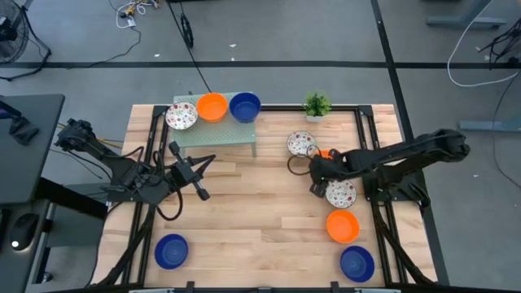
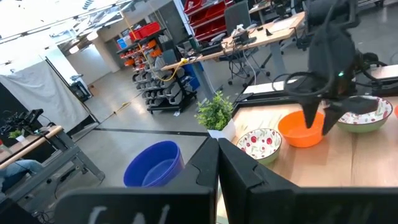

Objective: Pick & Place Mini bowls
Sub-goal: Stack the orange bowl on top of the other orange bowl on the shelf

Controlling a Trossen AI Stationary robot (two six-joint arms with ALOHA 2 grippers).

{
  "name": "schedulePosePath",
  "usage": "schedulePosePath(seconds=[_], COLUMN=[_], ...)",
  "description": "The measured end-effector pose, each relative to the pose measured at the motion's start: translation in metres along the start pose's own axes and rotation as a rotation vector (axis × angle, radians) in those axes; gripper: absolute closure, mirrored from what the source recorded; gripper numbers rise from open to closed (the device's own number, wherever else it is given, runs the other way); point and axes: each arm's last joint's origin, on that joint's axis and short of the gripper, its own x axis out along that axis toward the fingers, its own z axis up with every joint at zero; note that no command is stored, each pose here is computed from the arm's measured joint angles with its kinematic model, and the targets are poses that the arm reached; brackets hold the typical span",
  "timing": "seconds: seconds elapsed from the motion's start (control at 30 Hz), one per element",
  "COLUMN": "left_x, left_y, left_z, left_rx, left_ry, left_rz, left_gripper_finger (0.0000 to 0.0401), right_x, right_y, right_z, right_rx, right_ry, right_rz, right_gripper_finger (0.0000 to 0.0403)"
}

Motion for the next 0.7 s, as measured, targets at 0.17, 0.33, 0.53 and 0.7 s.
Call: schedulePosePath(seconds=[0.17, 0.33, 0.53, 0.7], left_x=[0.000, 0.000, 0.000, 0.000], left_y=[0.000, 0.000, 0.000, 0.000], left_z=[0.000, 0.000, 0.000, 0.000], left_rx=[0.000, 0.000, -0.001, -0.001], left_ry=[0.000, 0.000, 0.000, 0.000], left_rz=[0.000, 0.000, 0.000, -0.001], left_gripper_finger=[0.0385, 0.0385, 0.0385, 0.0385], right_x=[0.008, 0.014, 0.027, 0.030], right_y=[-0.012, -0.018, -0.015, -0.013], right_z=[0.002, 0.002, 0.000, 0.002], right_rx=[0.036, 0.047, 0.003, -0.014], right_ry=[-0.003, 0.009, 0.025, 0.015], right_rz=[-0.022, -0.039, 0.011, 0.023], right_gripper_finger=[0.0231, 0.0266, 0.0295, 0.0303])
